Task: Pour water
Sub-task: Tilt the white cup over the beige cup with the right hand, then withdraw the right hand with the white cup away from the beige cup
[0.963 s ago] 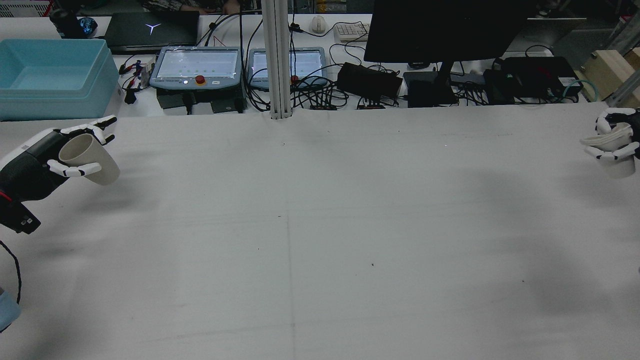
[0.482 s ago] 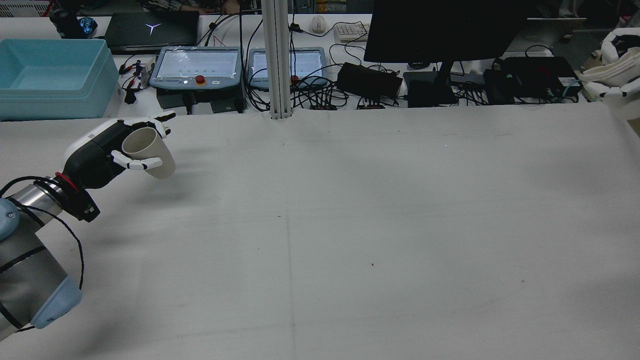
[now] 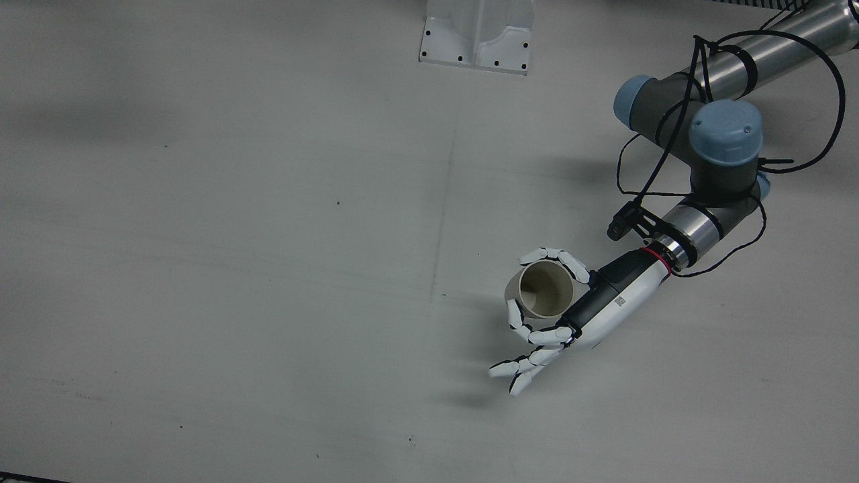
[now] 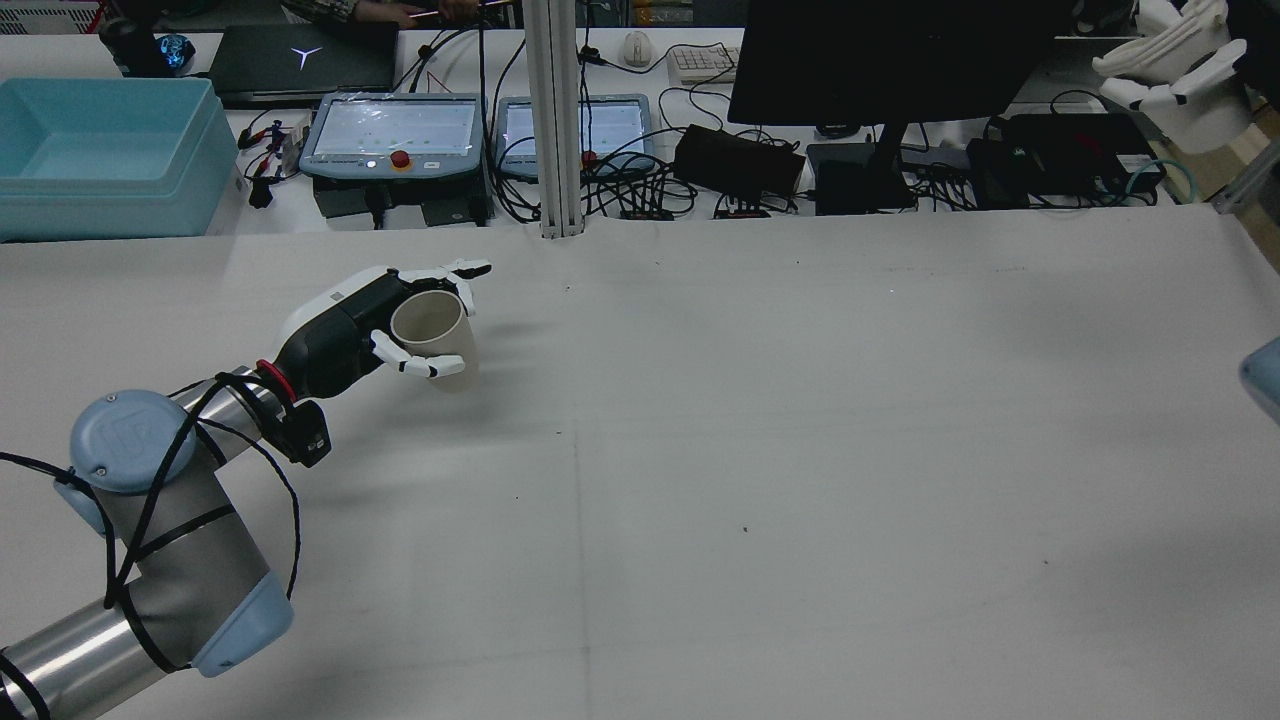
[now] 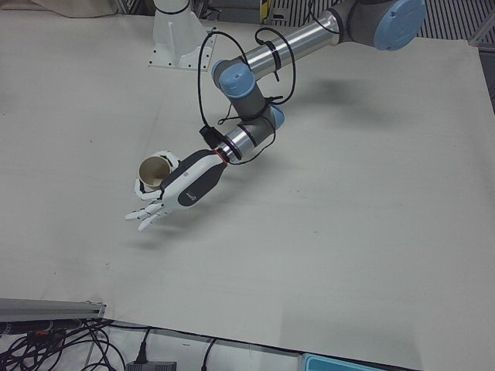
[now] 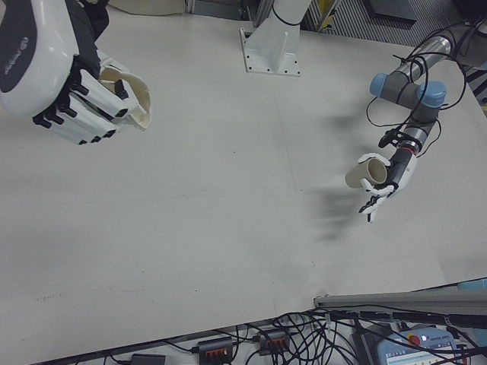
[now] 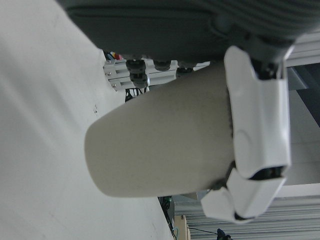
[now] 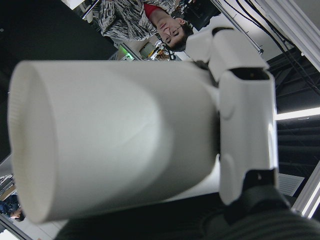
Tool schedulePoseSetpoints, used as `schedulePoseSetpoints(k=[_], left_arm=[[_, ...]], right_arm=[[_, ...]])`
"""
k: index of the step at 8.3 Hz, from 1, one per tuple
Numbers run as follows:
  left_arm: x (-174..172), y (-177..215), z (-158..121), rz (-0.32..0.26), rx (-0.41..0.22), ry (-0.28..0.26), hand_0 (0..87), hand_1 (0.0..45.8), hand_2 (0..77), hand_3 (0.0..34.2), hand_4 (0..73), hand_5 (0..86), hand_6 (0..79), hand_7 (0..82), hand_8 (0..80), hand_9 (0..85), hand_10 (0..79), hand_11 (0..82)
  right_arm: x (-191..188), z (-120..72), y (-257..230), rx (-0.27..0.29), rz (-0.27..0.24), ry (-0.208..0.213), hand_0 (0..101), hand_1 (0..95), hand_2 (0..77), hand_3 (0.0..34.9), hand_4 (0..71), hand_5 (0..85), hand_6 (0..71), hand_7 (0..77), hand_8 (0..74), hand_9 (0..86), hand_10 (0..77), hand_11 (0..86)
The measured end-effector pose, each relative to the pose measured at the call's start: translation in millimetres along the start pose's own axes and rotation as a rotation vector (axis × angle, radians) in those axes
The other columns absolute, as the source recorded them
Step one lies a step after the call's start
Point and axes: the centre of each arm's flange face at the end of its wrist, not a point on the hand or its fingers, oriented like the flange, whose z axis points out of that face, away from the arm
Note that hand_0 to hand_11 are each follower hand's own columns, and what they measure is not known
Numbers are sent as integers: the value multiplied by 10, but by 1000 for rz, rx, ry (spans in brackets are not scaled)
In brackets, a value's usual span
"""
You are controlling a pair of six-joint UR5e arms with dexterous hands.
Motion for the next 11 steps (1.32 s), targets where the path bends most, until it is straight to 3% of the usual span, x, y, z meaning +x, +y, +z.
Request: schedulePoseSetpoints(k=[1,2,5,7,8,11], left_arm=[[-140,210,131,12,-18,-21,650,131,387,0,398,480,104,142,16,22,65,120],[-260,410,255,22,-35,-36,646,131,387,0,398,480,104,158,11,27,65,120],[-462,942,601,33,-67,-64,641,131,387,0,393,475,125,180,22,38,65,125],[-482,1135,786,32,-79,-63,639,131,387,0,398,480,125,169,22,38,65,125],[-478,1196,842,31,-84,-61,637,131,387,0,398,480,125,174,22,38,65,125],[-464,1279,896,25,-94,-58,642,131,387,0,398,480,125,180,22,38,71,125]], right_arm=[[56,129,230,-16,2,-1,799,131,398,0,660,676,698,709,693,769,698,774],[164,247,493,-28,5,-3,801,125,415,0,693,676,698,714,654,682,698,774],[655,569,1686,-66,-25,21,803,125,420,0,693,682,698,714,649,676,698,774],[940,667,2453,-91,-65,46,802,125,420,0,693,682,698,714,633,654,698,774],[1153,706,2793,-103,-95,67,803,125,420,0,693,682,698,720,622,704,698,774],[1634,641,3557,-106,-167,91,803,125,420,0,698,682,693,720,605,698,698,774]])
